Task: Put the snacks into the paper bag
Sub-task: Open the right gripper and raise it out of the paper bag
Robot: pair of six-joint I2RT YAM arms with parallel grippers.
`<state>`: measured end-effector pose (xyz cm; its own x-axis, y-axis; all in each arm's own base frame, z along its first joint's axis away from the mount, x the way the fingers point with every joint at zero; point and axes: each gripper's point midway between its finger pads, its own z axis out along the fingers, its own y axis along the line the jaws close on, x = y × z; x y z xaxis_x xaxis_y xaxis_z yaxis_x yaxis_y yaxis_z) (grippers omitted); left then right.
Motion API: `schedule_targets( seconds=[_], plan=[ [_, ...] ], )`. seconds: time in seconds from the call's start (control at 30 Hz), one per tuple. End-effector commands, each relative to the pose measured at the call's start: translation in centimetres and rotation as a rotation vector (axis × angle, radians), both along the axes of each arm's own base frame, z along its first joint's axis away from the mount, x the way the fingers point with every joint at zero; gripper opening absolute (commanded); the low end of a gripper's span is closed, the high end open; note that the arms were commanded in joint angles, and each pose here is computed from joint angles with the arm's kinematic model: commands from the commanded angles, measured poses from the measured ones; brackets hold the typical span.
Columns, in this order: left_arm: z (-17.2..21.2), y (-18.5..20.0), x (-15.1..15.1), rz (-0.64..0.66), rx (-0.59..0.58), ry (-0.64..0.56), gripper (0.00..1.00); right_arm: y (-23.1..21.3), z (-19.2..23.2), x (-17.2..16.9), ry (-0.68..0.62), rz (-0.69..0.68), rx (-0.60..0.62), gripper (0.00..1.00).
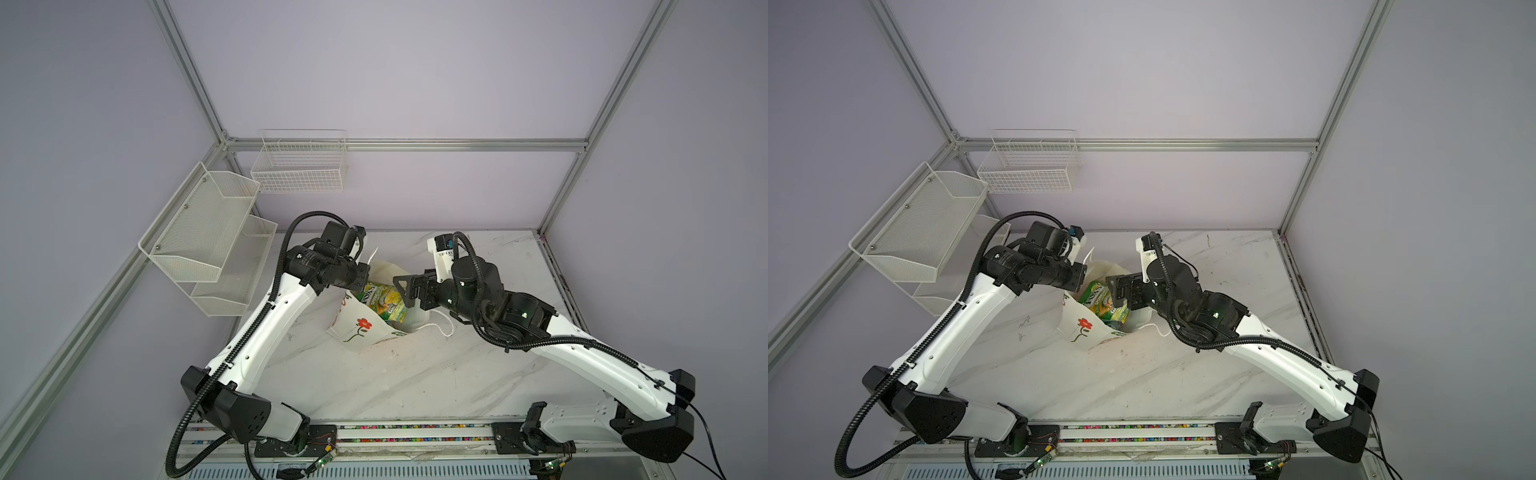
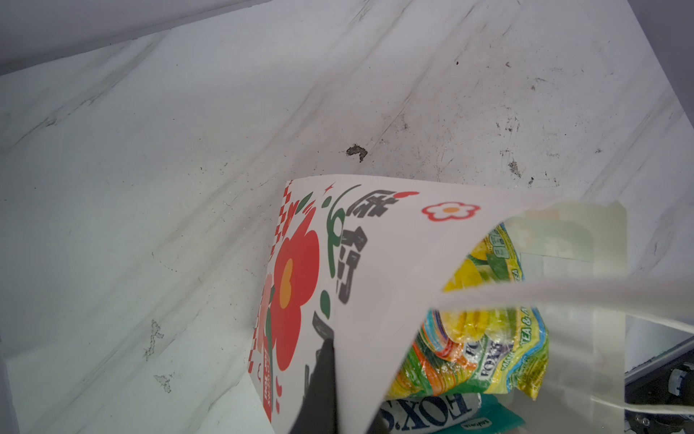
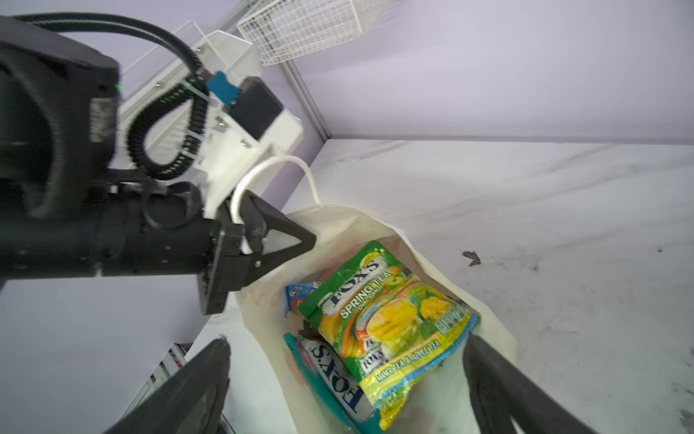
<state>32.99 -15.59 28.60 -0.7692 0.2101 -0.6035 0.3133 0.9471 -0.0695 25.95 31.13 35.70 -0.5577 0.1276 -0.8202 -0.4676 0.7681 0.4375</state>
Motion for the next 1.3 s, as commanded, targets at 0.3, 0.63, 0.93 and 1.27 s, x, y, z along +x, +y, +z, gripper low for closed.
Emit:
schedule_targets(
  seconds=[0.3,0.63,0.93,1.27],
  plan=[
    [4.6,-0.8,0.6,-0.011,-0.112,-0.167,0.00,-4.3,-8.3,0.0,0.217,-0.079,-0.124,0.97],
    [3.9,-1.0,0.7,-0.011,-0.111,-0.150,0.00,-2.9,-12.6,-1.5,0.308,0.010,-0.103,0.73],
    [2.7,-1.3,0.6,-0.019,-0.114,-0.130,0.00,-0.8,-12.0,-1.3,0.312,0.071,-0.045,0.21],
    [3.5,-1.9,0.3,-0.050,-0.155,-0.141,0.00,0.7,-2.6,-0.2,0.131,0.128,0.051,0.00]
  ],
)
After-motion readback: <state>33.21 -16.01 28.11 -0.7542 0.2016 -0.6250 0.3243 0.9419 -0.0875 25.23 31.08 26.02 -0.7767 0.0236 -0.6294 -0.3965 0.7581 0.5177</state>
